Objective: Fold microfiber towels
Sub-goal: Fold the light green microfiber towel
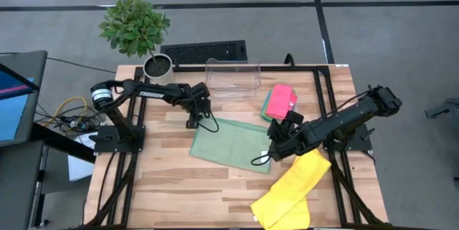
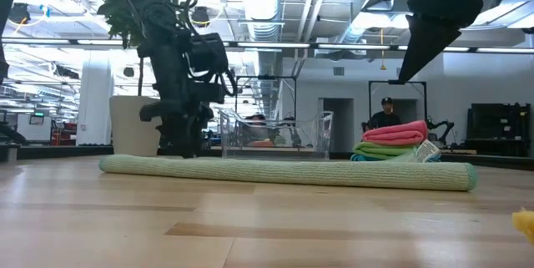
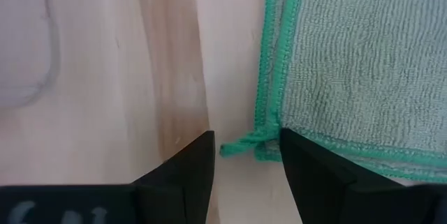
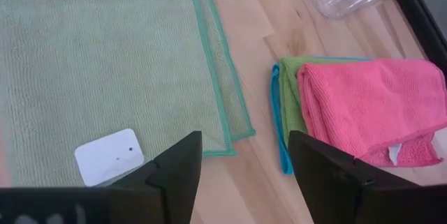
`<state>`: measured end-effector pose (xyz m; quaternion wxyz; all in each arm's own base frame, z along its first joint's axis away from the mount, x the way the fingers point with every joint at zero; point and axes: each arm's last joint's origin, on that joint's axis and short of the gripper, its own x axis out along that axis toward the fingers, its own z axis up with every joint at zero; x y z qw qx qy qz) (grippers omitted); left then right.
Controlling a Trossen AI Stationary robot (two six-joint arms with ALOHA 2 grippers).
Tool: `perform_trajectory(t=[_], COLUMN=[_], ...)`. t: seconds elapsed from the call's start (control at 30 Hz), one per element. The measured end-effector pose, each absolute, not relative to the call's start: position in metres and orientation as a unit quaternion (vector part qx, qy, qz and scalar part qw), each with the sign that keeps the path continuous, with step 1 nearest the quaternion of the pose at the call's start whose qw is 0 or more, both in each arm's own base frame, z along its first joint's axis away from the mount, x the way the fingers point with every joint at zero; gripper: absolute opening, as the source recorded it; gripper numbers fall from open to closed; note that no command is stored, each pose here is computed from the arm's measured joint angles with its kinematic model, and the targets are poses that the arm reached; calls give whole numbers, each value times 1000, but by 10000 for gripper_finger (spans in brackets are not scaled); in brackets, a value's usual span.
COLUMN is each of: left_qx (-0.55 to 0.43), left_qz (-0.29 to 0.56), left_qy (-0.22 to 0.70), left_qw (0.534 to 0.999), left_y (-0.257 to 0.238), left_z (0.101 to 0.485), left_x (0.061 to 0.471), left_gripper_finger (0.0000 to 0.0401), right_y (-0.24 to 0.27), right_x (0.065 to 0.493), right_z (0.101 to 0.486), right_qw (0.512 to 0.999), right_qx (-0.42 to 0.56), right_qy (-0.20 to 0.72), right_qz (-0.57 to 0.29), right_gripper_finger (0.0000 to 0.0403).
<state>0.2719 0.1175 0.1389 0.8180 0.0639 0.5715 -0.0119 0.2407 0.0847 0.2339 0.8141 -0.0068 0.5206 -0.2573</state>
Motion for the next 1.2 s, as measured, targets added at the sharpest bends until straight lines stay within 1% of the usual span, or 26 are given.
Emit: perform_trajectory(t=[0.07,0.13,0.23,0.37,0.43,0.63,0.83,0.93,1.07,1.2], left_qx=[69,75,77,66,61,46,44,46,35,93], left_qz=[-4,5,12,26,42,58,72,78,75,41], left_qy=[573,574,582,585,588,595,600,585,540,521], left_qw=[817,815,810,808,805,800,796,806,838,847], left_y=[118,118,118,118,118,118,114,113,113,115], left_z=[139,141,141,141,141,140,150,160,170,173], left_x=[272,272,271,270,270,268,264,262,266,270], left_gripper_finger=[149,132,92,27,7,5,1,0,1,18], right_y=[85,85,85,84,80,67,60,57,53,56], right_x=[241,241,241,241,243,246,249,250,252,252], right_z=[234,234,234,234,234,234,234,234,234,234], right_qw=[814,814,814,814,812,800,796,794,795,798], right_qx=[-7,-7,-6,5,29,72,85,90,95,95], right_qy=[520,520,520,516,509,501,502,500,496,497], right_qz=[-257,-258,-258,-267,-284,-321,-328,-333,-336,-328], right_gripper_finger=[239,239,239,239,239,239,239,239,239,239])
